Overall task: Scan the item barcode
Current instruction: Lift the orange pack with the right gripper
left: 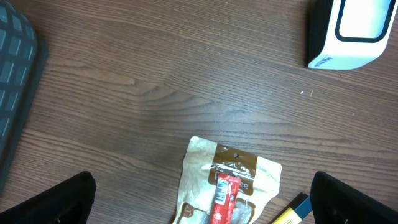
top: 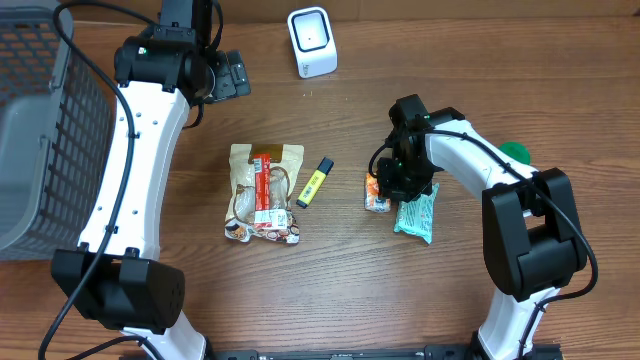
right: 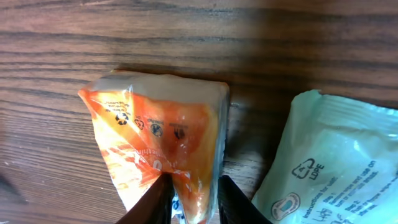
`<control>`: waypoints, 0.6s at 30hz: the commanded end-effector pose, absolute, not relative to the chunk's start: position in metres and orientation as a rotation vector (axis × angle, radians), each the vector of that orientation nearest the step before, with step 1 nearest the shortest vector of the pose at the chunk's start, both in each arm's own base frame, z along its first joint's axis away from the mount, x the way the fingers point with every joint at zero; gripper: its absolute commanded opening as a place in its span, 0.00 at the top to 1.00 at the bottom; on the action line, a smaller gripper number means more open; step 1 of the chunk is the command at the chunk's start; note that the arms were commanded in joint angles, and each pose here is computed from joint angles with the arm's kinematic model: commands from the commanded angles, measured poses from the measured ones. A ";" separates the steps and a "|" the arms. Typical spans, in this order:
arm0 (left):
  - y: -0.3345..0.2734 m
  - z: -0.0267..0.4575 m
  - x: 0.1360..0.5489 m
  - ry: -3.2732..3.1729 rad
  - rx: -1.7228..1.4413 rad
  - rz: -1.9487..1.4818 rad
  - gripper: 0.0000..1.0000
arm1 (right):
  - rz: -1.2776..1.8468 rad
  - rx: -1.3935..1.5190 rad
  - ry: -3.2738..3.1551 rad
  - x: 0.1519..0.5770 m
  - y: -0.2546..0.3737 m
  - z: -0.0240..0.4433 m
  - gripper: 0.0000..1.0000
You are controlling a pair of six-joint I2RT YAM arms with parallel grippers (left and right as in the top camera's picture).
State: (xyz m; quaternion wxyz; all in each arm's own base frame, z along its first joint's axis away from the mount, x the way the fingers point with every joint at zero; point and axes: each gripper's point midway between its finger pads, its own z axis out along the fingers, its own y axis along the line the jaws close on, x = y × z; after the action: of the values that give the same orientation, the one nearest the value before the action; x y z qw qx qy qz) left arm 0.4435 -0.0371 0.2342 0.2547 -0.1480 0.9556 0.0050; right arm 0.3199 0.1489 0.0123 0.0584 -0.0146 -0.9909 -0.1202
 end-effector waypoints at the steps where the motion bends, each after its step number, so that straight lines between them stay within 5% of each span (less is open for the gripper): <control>1: -0.037 0.253 0.443 2.551 -0.381 0.008 0.00 | -0.418 -0.057 -3.016 0.326 0.152 0.021 0.75; 18: -0.037 0.253 0.443 2.551 -0.381 0.008 0.00 | -0.468 -0.074 -3.044 0.340 0.152 0.030 0.68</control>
State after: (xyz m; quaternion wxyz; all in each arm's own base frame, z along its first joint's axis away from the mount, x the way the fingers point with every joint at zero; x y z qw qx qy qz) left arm 0.4435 -0.0371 0.2342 0.2547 -0.1480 0.9556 0.0050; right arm 0.3304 0.1491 0.0194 0.0494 -0.0250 -0.9882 -0.1426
